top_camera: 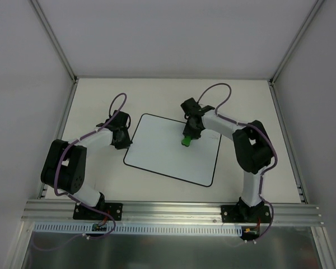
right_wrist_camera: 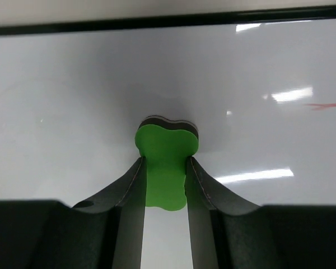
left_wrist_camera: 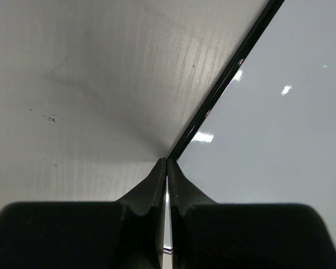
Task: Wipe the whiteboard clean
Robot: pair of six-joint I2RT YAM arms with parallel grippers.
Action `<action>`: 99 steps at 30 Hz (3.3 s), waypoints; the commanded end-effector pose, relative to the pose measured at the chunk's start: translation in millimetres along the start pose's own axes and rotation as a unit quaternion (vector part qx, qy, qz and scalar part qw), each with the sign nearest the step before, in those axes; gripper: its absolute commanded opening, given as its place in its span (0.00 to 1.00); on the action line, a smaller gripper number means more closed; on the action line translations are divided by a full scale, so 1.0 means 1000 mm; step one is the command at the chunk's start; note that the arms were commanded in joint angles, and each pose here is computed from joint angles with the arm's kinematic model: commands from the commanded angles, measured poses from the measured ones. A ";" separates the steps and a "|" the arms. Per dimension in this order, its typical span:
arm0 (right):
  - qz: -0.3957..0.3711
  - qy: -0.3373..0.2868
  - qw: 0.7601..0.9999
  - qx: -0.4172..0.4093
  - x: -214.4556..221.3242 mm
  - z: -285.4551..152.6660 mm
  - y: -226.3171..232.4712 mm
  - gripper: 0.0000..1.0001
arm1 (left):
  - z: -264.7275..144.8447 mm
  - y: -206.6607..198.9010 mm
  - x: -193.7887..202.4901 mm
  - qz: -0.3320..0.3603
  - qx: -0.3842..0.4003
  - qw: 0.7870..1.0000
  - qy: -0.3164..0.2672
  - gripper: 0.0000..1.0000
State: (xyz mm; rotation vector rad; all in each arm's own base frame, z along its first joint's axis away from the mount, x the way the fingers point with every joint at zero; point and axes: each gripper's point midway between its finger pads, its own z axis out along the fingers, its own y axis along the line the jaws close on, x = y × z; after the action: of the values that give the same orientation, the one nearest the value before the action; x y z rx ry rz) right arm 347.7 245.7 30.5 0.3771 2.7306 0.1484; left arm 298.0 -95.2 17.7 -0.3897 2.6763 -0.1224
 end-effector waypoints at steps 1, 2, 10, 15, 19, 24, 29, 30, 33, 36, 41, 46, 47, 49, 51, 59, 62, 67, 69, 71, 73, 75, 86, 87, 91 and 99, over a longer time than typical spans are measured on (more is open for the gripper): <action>0.036 0.026 0.988 0.148 0.024 0.002 -0.109 0.00 | 0.006 0.019 0.044 0.012 -0.036 0.996 0.078 0.00; 0.046 0.008 0.989 0.141 0.017 -0.010 -0.112 0.00 | 0.006 0.020 0.044 0.012 -0.037 0.996 0.078 0.00; 0.040 0.005 0.991 0.129 0.037 -0.020 -0.123 0.00 | 0.004 0.018 0.042 0.010 -0.032 0.997 0.073 0.00; -0.050 0.032 0.995 0.078 0.059 -0.011 -0.056 0.00 | 0.004 0.017 0.043 0.010 -0.030 0.997 0.074 0.00; -0.112 0.069 0.990 0.041 0.085 0.003 -0.008 0.00 | 0.003 0.018 0.043 0.009 -0.032 0.997 0.072 0.00; -0.111 0.055 0.991 0.043 0.083 0.004 0.001 0.00 | 0.003 0.018 0.042 0.009 -0.031 0.997 0.072 0.00; -0.012 0.026 0.995 0.100 0.041 0.007 -0.059 0.00 | 0.004 0.019 0.044 0.011 -0.033 0.997 0.075 0.00; 0.005 0.015 0.995 0.101 0.031 0.001 -0.066 0.00 | 0.004 0.019 0.044 0.011 -0.033 0.997 0.075 0.00; 0.057 -0.005 0.990 0.132 0.006 -0.003 -0.101 0.00 | 0.005 0.020 0.044 0.011 -0.034 0.997 0.075 0.00; 0.109 -0.011 0.982 0.151 -0.012 -0.011 -0.127 0.00 | 0.004 0.019 0.043 0.011 -0.034 0.997 0.073 0.00; 0.182 0.009 0.970 0.158 -0.019 -0.010 -0.157 0.00 | 0.003 0.020 0.043 0.011 -0.035 0.997 0.073 0.00; 0.211 0.016 0.962 0.172 -0.013 -0.011 -0.177 0.00 | 0.004 0.020 0.043 0.011 -0.035 0.997 0.072 0.00; 0.212 0.012 0.961 0.175 -0.013 -0.012 -0.179 0.00 | 0.003 0.019 0.042 0.010 -0.034 0.997 0.071 0.00; 0.211 0.014 0.962 0.174 -0.011 -0.012 -0.179 0.00 | 0.004 0.019 0.043 0.011 -0.034 0.997 0.073 0.00; 0.216 0.020 0.961 0.170 -0.007 -0.012 -0.177 0.00 | 0.003 0.019 0.043 0.010 -0.033 0.997 0.074 0.00; 0.116 0.051 0.990 0.058 -0.005 -0.004 -0.092 0.00 | 0.002 0.015 0.042 0.007 -0.024 0.997 0.076 0.00; 0.080 0.067 0.994 0.021 0.000 -0.002 -0.053 0.00 | 0.002 0.015 0.042 0.008 -0.026 0.997 0.074 0.00; 0.076 0.070 0.995 0.013 0.002 0.000 -0.041 0.00 | 0.001 0.016 0.042 0.008 -0.027 0.997 0.073 0.00; 0.088 0.056 0.994 0.032 -0.003 -0.001 -0.059 0.00 | 0.001 0.016 0.041 0.008 -0.025 0.997 0.072 0.00; 0.114 0.048 0.991 0.051 -0.013 -0.001 -0.082 0.00 | 0.001 0.016 0.042 0.007 -0.026 0.997 0.072 0.00; 0.128 0.043 0.989 0.066 -0.015 -0.004 -0.105 0.01 | 0.001 0.015 0.042 0.007 -0.025 0.997 0.073 0.00; 0.150 0.030 0.985 0.085 -0.025 -0.006 -0.131 0.00 | 0.001 0.015 0.042 0.007 -0.025 0.997 0.074 0.00; 0.172 -0.035 0.979 0.107 -0.062 -0.047 -0.203 0.00 | -0.004 0.013 0.036 0.004 -0.019 0.998 0.063 0.00; 0.176 -0.052 0.977 0.108 -0.069 -0.056 -0.209 0.00 | -0.004 0.011 0.034 0.004 -0.017 0.998 0.061 0.00; 0.195 -0.066 0.971 0.123 -0.080 -0.065 -0.242 0.00 | -0.005 0.009 0.033 0.004 -0.013 0.998 0.060 0.00; 0.221 -0.034 0.964 0.141 -0.089 -0.049 -0.285 0.02 | -0.005 0.008 0.031 0.002 -0.012 0.998 0.060 0.00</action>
State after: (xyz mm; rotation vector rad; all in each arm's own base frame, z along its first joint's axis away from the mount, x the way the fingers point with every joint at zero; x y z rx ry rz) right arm 335.7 -49.9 63.5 1.1009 2.5180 -0.1217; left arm 295.5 -100.6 18.6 -0.3871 2.6889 -0.1628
